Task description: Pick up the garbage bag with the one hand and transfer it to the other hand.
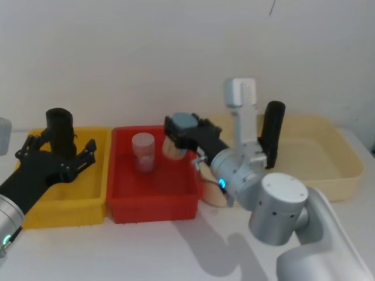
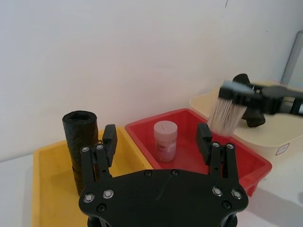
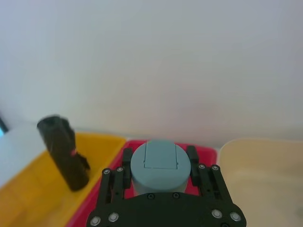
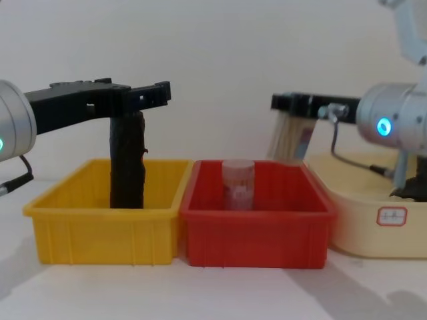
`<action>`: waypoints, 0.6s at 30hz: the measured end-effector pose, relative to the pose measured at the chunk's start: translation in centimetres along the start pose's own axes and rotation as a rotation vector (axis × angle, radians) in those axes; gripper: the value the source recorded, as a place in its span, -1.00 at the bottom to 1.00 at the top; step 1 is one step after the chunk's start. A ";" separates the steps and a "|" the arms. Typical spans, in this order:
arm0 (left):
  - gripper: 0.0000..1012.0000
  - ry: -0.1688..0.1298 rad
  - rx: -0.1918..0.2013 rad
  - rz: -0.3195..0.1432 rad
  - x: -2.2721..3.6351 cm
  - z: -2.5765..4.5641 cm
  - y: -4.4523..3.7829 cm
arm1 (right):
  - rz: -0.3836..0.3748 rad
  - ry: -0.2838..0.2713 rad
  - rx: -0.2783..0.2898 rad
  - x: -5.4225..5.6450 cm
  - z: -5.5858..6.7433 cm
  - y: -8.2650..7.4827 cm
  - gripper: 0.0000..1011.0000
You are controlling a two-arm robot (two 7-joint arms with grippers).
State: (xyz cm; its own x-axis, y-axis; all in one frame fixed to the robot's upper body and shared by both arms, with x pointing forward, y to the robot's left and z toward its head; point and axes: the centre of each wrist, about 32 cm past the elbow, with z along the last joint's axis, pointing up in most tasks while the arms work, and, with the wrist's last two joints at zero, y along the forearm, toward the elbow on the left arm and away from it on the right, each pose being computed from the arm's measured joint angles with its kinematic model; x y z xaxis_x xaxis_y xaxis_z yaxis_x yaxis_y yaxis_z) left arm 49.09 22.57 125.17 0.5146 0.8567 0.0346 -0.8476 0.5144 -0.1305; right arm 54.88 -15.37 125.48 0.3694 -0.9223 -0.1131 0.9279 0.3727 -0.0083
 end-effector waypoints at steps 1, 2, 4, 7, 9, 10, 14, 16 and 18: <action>0.98 0.000 0.000 0.000 0.00 0.00 0.00 | -0.005 0.005 0.006 0.2 0.2 0.0 0.32; 0.98 0.000 0.000 0.000 0.00 0.00 0.00 | -0.016 0.014 0.016 0.5 0.6 0.0 0.32; 0.98 0.000 0.000 0.000 0.00 0.00 0.00 | -0.035 0.024 0.030 0.9 1.0 0.0 0.32; 0.98 0.000 0.000 0.000 0.00 0.00 0.00 | -0.059 0.030 0.043 1.5 1.4 0.0 0.32; 0.98 0.000 0.000 0.000 0.00 0.00 0.00 | -0.086 0.033 0.050 2.1 1.6 0.1 0.32; 0.98 0.000 0.000 0.000 0.00 0.00 0.00 | -0.095 0.033 0.052 2.2 1.7 0.2 0.32; 0.98 0.000 0.000 0.000 0.00 0.00 0.00 | -0.136 0.027 0.048 3.2 1.6 0.4 0.32; 0.98 0.000 0.000 0.000 0.00 0.00 0.00 | -0.160 0.017 0.040 3.7 1.4 0.6 0.32; 0.98 0.000 0.000 0.000 0.00 0.00 0.00 | -0.178 0.005 0.026 4.2 1.1 0.7 0.32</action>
State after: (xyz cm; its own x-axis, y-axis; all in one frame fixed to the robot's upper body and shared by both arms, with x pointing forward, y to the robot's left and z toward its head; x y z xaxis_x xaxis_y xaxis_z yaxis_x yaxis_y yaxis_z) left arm 49.09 22.57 125.17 0.5146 0.8567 0.0346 -0.8476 0.5144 -0.1305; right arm 57.16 -19.07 126.11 0.1995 -0.9729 -0.1170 0.9795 0.2012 -0.0033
